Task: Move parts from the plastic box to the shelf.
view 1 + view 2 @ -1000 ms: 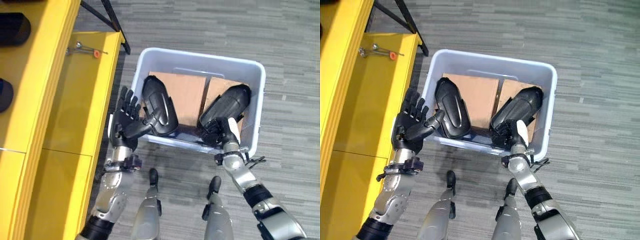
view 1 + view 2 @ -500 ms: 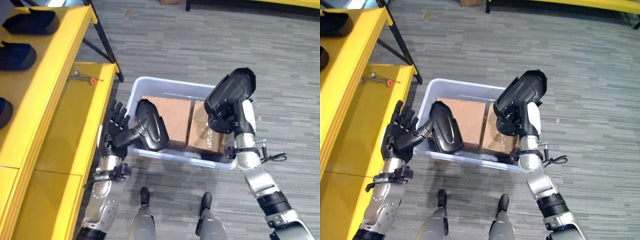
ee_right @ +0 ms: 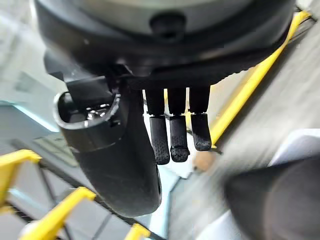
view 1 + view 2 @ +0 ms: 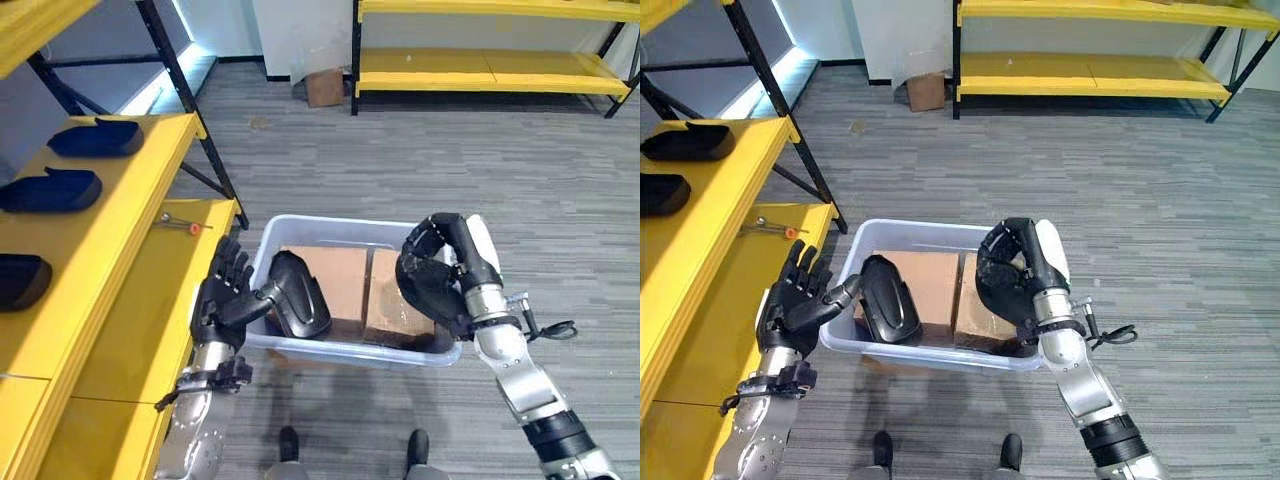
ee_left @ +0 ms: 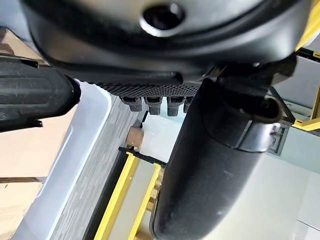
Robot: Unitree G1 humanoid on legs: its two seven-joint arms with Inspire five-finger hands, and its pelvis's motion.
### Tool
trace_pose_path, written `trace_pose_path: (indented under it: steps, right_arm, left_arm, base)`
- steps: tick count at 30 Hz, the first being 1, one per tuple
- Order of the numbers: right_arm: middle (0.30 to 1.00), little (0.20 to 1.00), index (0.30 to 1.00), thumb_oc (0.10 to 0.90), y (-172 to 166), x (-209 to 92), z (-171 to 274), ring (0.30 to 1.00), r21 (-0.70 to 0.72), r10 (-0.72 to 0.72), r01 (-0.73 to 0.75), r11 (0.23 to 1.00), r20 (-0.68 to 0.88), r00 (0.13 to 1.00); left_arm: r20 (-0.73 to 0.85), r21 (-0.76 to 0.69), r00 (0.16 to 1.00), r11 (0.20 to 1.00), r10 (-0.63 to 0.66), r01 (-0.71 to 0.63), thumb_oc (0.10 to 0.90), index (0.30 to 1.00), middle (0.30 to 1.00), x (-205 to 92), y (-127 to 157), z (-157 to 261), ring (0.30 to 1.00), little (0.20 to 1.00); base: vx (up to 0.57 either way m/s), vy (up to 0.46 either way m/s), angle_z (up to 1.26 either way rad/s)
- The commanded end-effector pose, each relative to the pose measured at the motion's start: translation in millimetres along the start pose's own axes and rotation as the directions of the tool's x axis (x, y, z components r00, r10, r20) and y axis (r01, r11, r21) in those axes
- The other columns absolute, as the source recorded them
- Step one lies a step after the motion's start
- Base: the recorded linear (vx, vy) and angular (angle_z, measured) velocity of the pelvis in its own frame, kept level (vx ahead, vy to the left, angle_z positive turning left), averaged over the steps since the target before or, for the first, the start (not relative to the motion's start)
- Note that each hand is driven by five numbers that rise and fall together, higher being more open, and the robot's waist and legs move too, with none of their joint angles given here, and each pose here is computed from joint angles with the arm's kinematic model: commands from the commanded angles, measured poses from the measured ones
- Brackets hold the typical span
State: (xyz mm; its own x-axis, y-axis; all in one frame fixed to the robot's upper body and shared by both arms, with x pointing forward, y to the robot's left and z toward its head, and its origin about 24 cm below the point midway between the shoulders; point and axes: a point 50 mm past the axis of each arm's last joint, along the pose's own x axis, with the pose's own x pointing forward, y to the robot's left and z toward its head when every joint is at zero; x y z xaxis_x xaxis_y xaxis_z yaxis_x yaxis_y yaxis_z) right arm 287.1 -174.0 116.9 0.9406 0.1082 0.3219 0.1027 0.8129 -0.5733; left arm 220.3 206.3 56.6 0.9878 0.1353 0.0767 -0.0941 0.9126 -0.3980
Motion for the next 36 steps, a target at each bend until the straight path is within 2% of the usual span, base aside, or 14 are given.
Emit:
trace_pose_path:
  steps: [1, 6, 10, 14, 23, 25, 27, 36]
  right_arm:
    - [0.3, 0.3, 0.3, 0.4, -20.1, 20.5, 62.3, 0.3, 0.018, -0.066, 0.064, 0.998, 0.345, 0.936]
    - [0.3, 0.3, 0.3, 0.4, -21.8, 28.5, 78.8, 0.3, 0.014, -0.059, 0.058, 0.998, 0.417, 0.907]
    - [0.3, 0.3, 0.3, 0.4, -35.5, 27.9, 83.0, 0.3, -0.026, -0.086, 0.109, 0.994, 0.446, 0.891]
    - [0.3, 0.3, 0.3, 0.4, -40.4, 24.8, 75.5, 0.3, -0.049, -0.107, 0.14, 0.989, 0.418, 0.902]
    - [0.3, 0.3, 0.3, 0.4, -43.8, 6.8, 50.1, 0.3, -0.021, -0.165, 0.179, 0.984, 0.301, 0.939]
    - [0.399, 0.399, 0.399, 0.471, -42.4, 5.0, 46.8, 0.399, -0.026, -0.16, 0.174, 0.984, 0.285, 0.945]
    - [1.0, 1.0, 1.0, 0.9, -42.1, 3.2, 44.7, 1.0, -0.031, -0.158, 0.173, 0.984, 0.274, 0.949]
    - [1.0, 1.0, 1.0, 0.9, -42.2, -0.3, 47.1, 1.0, -0.033, -0.157, 0.173, 0.984, 0.282, 0.946]
  left_arm:
    - [0.186, 0.003, 0.977, 0.995, -0.102, 0.104, 0.9, 1.0, 1.0, 9.5, -12.8, 34.3, 1.0, 1.0]
    - [0.173, -0.016, 0.98, 0.995, -0.098, 0.102, 0.9, 1.0, 1.0, 7.2, -14.1, 30.5, 1.0, 1.0]
    - [0.178, -0.028, 0.979, 0.993, -0.104, 0.111, 0.9, 1.0, 1.0, 13.1, -19.1, 28.9, 1.0, 1.0]
    - [0.19, -0.026, 0.972, 0.989, -0.139, 0.146, 0.9, 1.0, 1.0, 15.9, -23.5, 31.9, 1.0, 1.0]
    - [0.156, 0.005, 0.98, 0.992, -0.125, 0.125, 0.9, 1.0, 1.0, 12.0, -14.2, 27.8, 1.0, 1.0]
    - [0.15, 0.013, 0.982, 0.994, -0.112, 0.112, 0.9, 1.0, 1.0, 11.0, -10.7, 27.3, 1.0, 1.0]
    - [0.148, 0.02, 0.983, 0.994, -0.105, 0.104, 0.9, 1.0, 1.0, 9.5, -8.4, 27.6, 1.0, 1.0]
    - [0.142, 0.026, 0.986, 0.996, -0.089, 0.086, 0.9, 1.0, 1.0, 5.6, -6.1, 27.0, 1.0, 1.0]
  base:
    - [-0.09, -0.18, 0.01]
    - [-0.17, -0.182, 0.12]
    - [-0.16, -0.037, 0.52]
    - [-0.05, -0.039, 1.26]
    - [0.09, 0.161, 0.29]
    - [0.04, 0.088, 0.17]
    - [0.03, 0.064, -0.03]
    - [-0.01, 0.033, -0.13]
